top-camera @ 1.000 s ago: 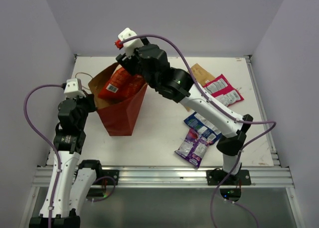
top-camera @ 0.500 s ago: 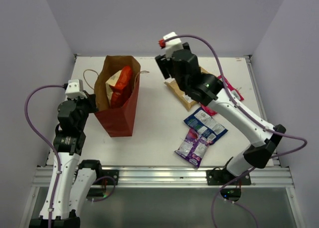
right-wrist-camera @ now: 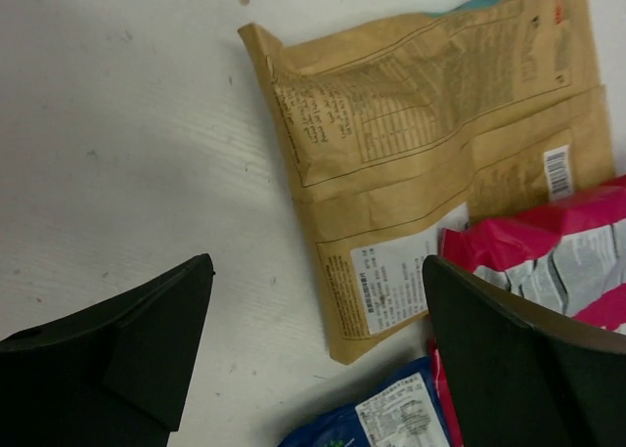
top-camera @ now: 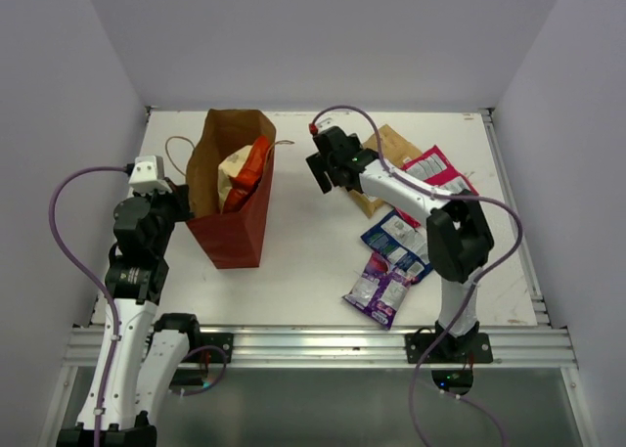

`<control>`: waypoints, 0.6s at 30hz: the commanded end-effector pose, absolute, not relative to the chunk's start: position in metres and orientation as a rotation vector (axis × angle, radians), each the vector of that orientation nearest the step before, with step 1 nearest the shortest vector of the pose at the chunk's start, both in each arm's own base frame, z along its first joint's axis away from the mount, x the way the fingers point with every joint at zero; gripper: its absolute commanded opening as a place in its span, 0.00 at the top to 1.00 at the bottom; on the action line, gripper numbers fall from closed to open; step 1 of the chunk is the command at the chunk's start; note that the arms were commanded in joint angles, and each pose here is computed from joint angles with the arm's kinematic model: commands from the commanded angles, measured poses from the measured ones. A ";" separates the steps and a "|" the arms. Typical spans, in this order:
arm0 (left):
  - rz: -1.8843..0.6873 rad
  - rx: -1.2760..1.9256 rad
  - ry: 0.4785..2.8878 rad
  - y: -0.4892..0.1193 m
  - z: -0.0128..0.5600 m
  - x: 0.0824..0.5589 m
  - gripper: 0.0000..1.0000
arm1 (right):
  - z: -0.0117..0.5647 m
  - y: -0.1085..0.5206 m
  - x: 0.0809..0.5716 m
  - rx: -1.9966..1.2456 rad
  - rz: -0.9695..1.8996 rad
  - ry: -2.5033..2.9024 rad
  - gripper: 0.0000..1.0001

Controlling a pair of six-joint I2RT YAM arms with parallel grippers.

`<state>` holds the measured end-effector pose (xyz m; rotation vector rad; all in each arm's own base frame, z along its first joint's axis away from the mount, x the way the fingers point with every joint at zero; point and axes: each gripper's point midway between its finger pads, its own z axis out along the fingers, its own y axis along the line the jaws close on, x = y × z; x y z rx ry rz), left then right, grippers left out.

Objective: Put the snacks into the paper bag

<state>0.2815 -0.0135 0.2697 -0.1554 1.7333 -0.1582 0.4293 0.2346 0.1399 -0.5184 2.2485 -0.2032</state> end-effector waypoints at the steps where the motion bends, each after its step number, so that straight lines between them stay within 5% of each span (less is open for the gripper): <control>1: -0.167 -0.114 1.717 -0.018 0.272 0.284 1.00 | 0.130 0.245 0.450 -0.505 -0.166 2.245 0.07; 15: -0.176 -0.102 1.726 -0.021 0.270 0.285 1.00 | 0.069 0.220 0.481 -0.576 -0.458 2.256 0.08; 18: -0.176 -0.099 1.729 -0.021 0.269 0.286 1.00 | 0.063 0.213 0.484 -0.566 -0.511 2.245 0.15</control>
